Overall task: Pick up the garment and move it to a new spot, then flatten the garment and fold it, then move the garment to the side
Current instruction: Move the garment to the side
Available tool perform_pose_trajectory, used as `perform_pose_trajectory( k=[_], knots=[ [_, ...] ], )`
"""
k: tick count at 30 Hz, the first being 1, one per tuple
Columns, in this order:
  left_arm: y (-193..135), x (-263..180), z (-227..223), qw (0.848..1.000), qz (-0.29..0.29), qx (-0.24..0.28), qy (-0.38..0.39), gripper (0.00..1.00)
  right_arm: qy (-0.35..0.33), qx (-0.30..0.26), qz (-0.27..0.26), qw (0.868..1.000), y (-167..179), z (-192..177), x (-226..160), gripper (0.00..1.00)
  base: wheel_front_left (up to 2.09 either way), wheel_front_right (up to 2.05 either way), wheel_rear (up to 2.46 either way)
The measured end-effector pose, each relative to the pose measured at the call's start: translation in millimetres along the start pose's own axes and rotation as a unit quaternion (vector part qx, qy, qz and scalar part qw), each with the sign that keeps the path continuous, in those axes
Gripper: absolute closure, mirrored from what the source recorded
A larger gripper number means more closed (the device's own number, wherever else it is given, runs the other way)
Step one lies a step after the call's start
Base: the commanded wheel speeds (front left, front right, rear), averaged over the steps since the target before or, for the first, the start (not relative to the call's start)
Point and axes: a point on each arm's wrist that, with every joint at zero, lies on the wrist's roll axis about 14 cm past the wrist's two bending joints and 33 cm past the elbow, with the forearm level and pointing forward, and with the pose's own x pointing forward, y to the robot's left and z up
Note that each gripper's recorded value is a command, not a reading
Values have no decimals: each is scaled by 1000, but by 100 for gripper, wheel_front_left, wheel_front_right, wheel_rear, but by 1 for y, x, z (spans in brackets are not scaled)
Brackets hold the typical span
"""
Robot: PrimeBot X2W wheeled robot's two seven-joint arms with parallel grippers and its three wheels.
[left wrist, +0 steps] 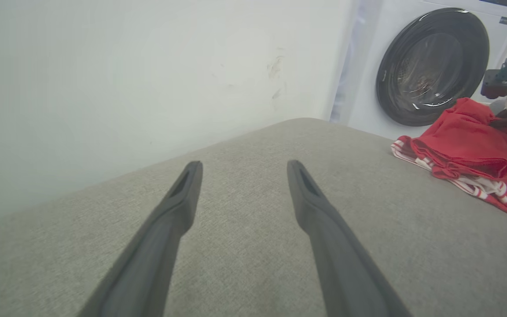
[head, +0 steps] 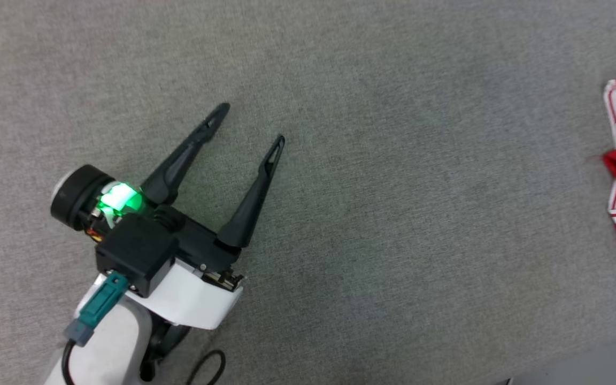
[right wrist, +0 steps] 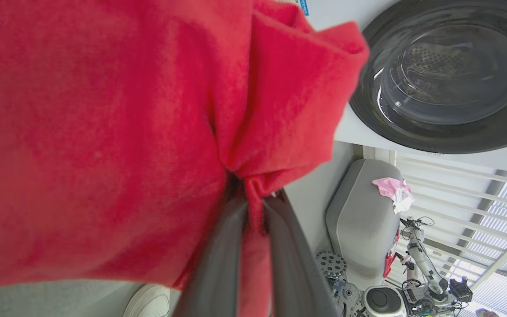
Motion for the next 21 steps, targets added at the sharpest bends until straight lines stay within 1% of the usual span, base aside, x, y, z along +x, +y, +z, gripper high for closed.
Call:
perform_pose_trajectory(
  k=[5,12,13,14,15,18,21],
  knots=[
    [9,2,-3,1000,3,0,-3,0,-2,31,-19,999,-3,1,18,100,0,0,0],
    [21,-5,-9,1000,20,6,9,0,-4,44,-10,999,23,11,37,100,0,0,0],
    [23,-6,-9,1000,22,7,10,0,-4,45,-11,999,24,12,39,85,0,0,0],
    [23,-7,-9,1000,24,8,11,0,-4,44,-12,999,24,13,39,3,0,0,0],
    [24,-8,-7,1000,25,10,10,0,-7,47,-14,999,24,14,39,0,0,0,0],
    [24,-9,-4,999,30,12,7,0,-15,45,-18,999,24,19,37,0,0,0,0],
    [23,-10,3,999,33,13,-1,0,-37,51,-25,998,18,30,32,0,0,0,0]
  ],
)
